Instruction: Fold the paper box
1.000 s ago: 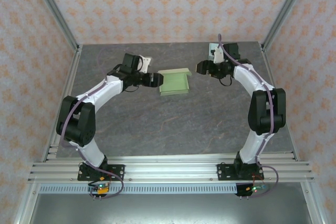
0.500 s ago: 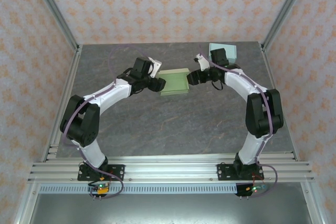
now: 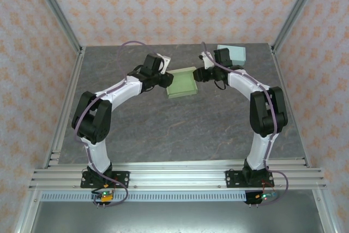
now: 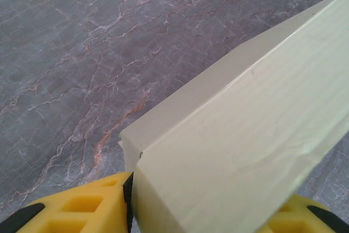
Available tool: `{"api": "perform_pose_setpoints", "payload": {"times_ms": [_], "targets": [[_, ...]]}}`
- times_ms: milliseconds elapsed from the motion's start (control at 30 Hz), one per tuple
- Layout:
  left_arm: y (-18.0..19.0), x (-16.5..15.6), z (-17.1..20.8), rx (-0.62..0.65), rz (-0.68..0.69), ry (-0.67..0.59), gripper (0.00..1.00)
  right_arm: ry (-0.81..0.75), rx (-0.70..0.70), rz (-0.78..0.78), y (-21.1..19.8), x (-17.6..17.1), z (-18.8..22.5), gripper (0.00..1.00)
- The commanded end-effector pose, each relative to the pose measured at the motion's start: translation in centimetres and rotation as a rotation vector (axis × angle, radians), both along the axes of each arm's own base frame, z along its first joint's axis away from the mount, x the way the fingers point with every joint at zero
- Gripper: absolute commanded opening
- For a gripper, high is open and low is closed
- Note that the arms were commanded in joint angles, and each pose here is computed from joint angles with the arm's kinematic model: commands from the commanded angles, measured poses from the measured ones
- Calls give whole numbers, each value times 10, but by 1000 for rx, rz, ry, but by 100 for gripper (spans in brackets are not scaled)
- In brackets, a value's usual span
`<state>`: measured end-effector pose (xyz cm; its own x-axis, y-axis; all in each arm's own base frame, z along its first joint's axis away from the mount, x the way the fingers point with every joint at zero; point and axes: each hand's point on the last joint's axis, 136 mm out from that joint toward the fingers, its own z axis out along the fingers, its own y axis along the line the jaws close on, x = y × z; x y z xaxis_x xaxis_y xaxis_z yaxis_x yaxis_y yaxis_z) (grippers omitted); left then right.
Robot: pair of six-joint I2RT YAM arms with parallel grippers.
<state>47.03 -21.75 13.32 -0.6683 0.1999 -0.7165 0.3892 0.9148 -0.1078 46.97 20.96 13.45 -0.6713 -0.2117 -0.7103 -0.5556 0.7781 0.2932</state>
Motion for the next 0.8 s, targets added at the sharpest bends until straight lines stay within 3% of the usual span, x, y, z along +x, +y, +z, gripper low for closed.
{"api": "perform_pose_setpoints", "payload": {"times_ms": [0, 67, 133, 333, 433, 600, 767], "targets": [[6, 12, 6, 16, 48, -12, 41, -48, -20, -17, 3, 11, 5, 37], [8, 15, 6, 32, 58, -10, 40, -53, -39, -33, 1, 15, 4, 38], [9, 17, 7, 47, 57, -16, 40, -74, -65, -62, -4, 21, 5, 53], [12, 20, -10, 69, 57, 21, 38, -88, -106, -60, -6, 33, 1, 57], [13, 22, -13, 79, 57, 23, 36, -81, -99, -47, -1, 39, -2, 56], [18, 29, -15, 76, 76, 30, 35, -68, -90, -33, 4, 45, -6, 44], [22, 37, -16, 84, 88, 39, 26, -95, -104, -25, 4, 46, -2, 39]]}}
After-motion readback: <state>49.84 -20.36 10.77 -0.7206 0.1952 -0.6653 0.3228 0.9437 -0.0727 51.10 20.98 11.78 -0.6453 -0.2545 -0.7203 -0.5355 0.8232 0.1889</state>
